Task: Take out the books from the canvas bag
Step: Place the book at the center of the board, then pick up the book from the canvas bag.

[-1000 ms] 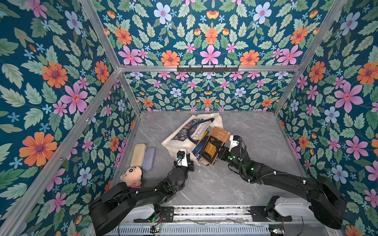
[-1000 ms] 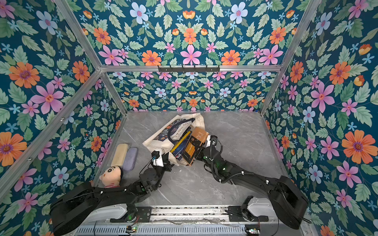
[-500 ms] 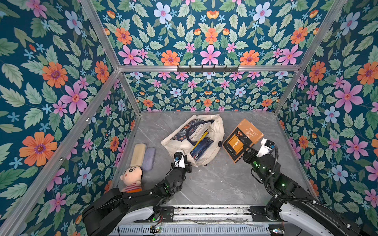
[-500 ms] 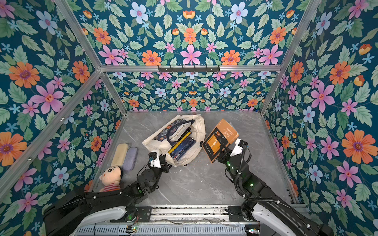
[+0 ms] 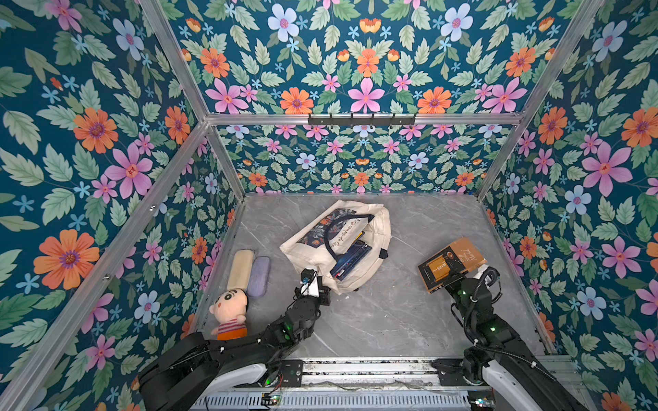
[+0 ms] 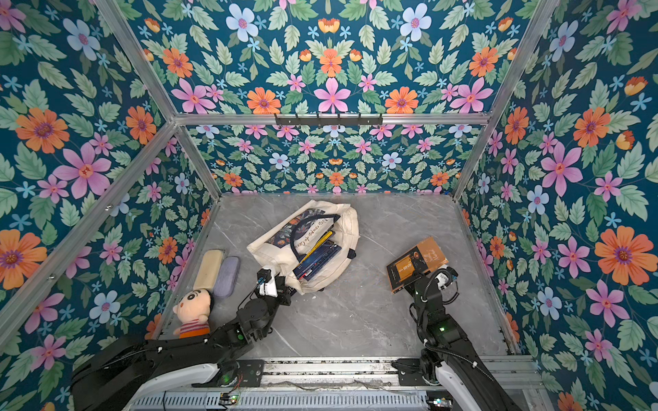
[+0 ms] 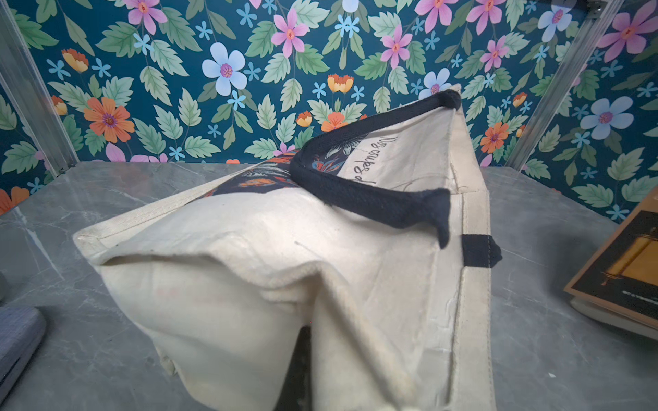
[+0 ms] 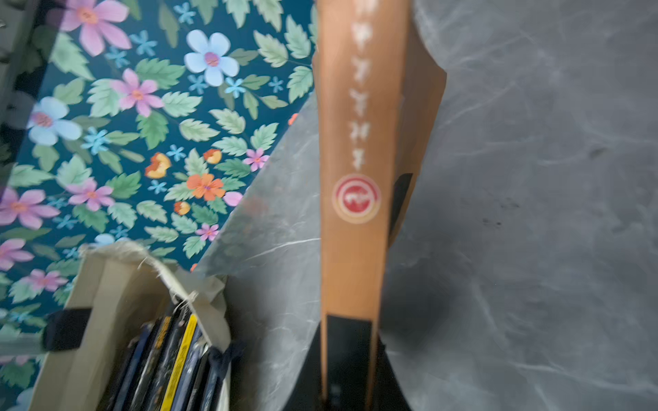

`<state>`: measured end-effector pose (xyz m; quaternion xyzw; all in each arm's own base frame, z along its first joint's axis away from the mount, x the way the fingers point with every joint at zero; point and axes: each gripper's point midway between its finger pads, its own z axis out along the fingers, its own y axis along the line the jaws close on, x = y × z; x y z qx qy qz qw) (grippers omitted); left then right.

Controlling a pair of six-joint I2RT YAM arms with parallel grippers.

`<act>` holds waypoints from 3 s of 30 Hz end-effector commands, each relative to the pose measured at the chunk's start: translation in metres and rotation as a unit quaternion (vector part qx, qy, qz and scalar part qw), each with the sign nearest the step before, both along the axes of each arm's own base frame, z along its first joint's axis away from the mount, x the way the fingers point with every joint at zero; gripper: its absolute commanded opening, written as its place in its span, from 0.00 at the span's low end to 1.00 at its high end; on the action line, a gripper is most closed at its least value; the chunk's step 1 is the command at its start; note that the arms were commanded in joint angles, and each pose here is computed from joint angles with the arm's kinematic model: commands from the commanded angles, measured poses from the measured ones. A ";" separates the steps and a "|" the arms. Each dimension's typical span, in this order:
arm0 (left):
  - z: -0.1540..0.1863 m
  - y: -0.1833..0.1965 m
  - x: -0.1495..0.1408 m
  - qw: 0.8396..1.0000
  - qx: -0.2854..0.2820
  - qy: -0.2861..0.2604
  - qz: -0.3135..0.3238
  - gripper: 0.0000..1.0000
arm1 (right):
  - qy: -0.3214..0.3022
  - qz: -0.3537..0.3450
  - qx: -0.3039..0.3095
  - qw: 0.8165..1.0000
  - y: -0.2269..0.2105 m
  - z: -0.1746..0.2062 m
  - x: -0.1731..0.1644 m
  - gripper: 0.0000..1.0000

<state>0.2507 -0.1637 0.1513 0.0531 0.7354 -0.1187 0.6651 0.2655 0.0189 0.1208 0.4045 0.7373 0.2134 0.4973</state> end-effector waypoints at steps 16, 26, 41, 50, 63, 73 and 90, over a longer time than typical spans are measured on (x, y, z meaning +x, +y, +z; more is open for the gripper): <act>0.013 -0.021 -0.004 0.998 0.006 -0.023 -0.060 0.00 | 0.006 -0.172 0.089 0.981 -0.031 -0.041 0.024 0.00; 0.014 -0.020 -0.004 0.998 0.014 -0.024 -0.057 0.00 | 0.028 -0.151 0.133 0.979 -0.022 -0.061 0.076 0.00; 0.015 -0.022 -0.004 0.998 0.019 -0.023 -0.060 0.00 | 0.062 -0.114 0.158 0.979 -0.019 -0.073 0.093 0.64; 0.015 -0.021 -0.003 0.998 0.021 -0.024 -0.057 0.00 | 0.080 -0.103 0.123 0.984 -0.024 -0.051 0.059 0.81; 0.015 -0.021 -0.003 0.998 0.027 -0.025 -0.057 0.00 | 0.033 0.089 0.041 0.995 0.064 0.032 0.039 0.80; 0.011 -0.022 -0.002 0.998 0.036 -0.022 -0.057 0.00 | 0.009 0.236 0.021 0.972 0.190 0.044 0.039 0.70; 0.012 -0.024 -0.003 0.997 0.037 -0.022 -0.061 0.00 | 0.021 0.327 0.069 0.942 0.311 0.003 0.083 0.59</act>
